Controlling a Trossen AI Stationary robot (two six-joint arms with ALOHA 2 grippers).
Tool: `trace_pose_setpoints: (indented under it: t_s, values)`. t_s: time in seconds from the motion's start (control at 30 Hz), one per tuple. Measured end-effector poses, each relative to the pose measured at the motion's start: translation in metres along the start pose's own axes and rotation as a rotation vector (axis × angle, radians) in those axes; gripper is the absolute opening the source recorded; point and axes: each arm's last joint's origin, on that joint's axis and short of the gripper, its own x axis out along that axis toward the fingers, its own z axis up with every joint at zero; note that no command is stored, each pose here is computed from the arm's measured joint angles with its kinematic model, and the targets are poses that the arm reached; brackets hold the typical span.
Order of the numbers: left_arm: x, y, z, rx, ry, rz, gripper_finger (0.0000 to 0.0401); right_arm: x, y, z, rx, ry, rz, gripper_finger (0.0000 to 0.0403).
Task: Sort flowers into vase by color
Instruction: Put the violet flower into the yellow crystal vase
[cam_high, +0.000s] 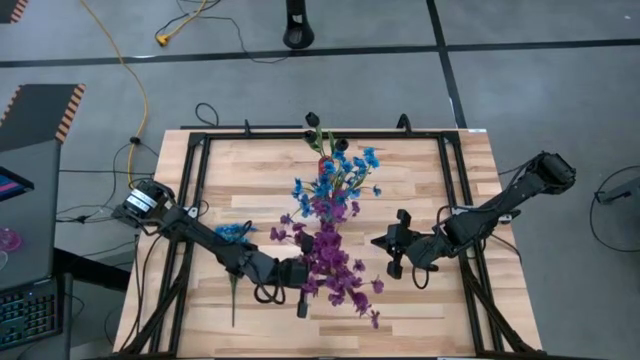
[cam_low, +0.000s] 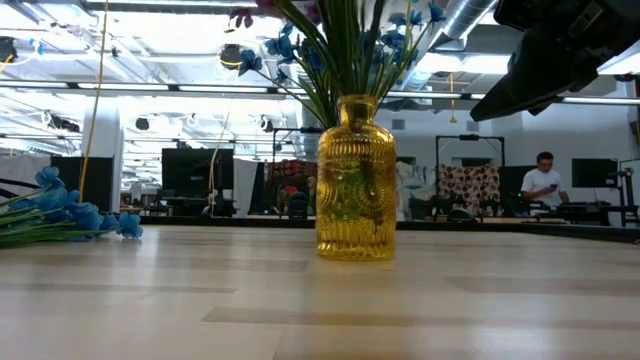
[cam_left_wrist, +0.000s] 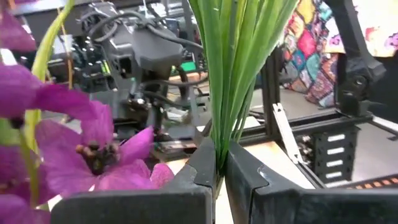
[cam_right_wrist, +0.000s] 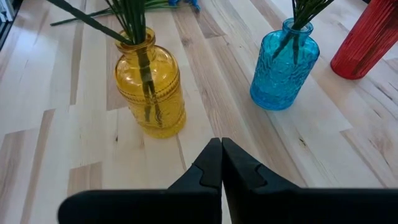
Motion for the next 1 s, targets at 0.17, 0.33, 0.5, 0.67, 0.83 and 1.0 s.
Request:
trace_pose_setpoints:
  t_s: [0.17, 0.33, 0.5, 0.67, 0.83, 1.0]
  values:
    - [-0.001, 0.002, 0.004, -0.014, -0.03, 0.098, 0.0, 0.0, 0.0, 0.0, 0.0, 0.0, 0.0, 0.0033]
    - [-0.001, 0.006, 0.006, -0.044, -0.04, 0.209, 0.0, 0.0, 0.0, 0.0, 0.0, 0.0, 0.0, 0.0033]
    - [-0.002, 0.009, 0.006, -0.159, -0.04, 0.309, 0.0, 0.0, 0.0, 0.0, 0.0, 0.0, 0.0, 0.0033]
    - [-0.002, 0.01, 0.004, -0.234, -0.036, 0.361, 0.0, 0.0, 0.0, 0.0, 0.0, 0.0, 0.0, 0.0033]
    - [-0.003, 0.011, -0.002, -0.292, 0.008, 0.416, 0.0, 0.0, 0.0, 0.0, 0.0, 0.0, 0.0, 0.0033]
    - [-0.003, 0.01, -0.009, -0.301, 0.063, 0.417, 0.0, 0.0, 0.0, 0.0, 0.0, 0.0, 0.0, 0.0033]
